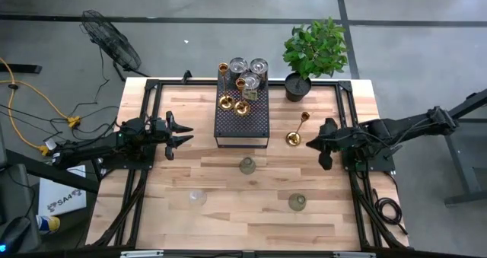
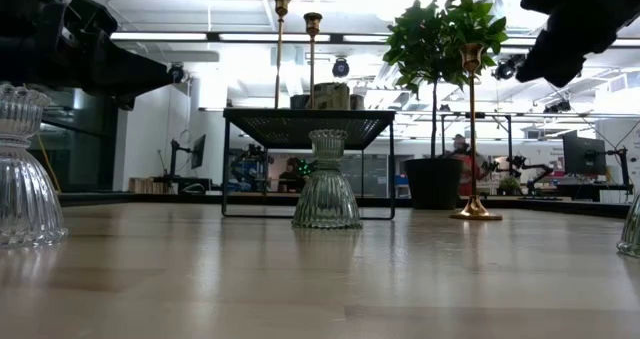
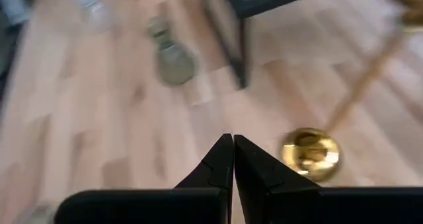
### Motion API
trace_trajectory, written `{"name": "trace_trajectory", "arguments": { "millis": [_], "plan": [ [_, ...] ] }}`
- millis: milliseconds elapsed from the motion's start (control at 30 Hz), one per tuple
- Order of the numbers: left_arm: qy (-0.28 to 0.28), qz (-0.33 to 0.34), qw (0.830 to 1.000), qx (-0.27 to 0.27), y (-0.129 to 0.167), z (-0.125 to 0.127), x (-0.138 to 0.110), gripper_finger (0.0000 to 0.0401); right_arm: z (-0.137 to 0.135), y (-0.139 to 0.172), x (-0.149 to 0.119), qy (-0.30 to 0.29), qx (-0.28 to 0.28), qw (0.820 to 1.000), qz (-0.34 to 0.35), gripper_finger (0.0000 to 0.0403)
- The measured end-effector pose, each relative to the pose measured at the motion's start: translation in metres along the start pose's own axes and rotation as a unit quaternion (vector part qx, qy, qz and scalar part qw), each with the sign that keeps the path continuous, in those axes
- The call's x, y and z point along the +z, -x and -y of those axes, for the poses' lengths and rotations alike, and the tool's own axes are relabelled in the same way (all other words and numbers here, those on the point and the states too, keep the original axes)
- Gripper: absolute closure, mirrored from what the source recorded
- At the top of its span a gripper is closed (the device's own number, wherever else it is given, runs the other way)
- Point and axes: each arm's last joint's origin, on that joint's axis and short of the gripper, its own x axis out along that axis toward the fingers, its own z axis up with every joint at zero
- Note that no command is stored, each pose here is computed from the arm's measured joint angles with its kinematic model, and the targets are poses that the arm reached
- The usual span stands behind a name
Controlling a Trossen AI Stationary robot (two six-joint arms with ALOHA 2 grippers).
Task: Pick & Place candle stick holders
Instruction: Put the gold candle holder on the shelf
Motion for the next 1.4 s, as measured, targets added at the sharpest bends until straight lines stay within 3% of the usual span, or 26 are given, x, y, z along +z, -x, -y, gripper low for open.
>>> {"name": "trace_trajectory", "arguments": {
  "millis": [267,533,667,1033,1400],
  "plan": [
    [0.000,0.000,1.000,0.000,0.000,0.000,0.000,0.0276,0.009,0.001,-0.003,-0.011,-0.086,0.996,0.010,0.0386],
    [0.000,0.000,1.000,0.000,0.000,0.000,0.000,0.0276,0.012,-0.025,-0.025,-0.027,-0.070,0.996,0.043,0.0277],
    [0.000,0.000,1.000,0.000,0.000,0.000,0.000,0.0276,0.015,-0.039,-0.036,-0.041,-0.074,0.993,0.085,0.0243],
    [0.000,0.000,1.000,0.000,0.000,0.000,0.000,0.0276,0.027,-0.051,-0.050,-0.021,-0.176,0.971,0.162,0.0238],
    [0.000,0.000,1.000,0.000,0.000,0.000,0.000,0.0276,0.029,-0.056,-0.033,0.002,-0.193,0.958,0.210,0.0238]
  ]
}}
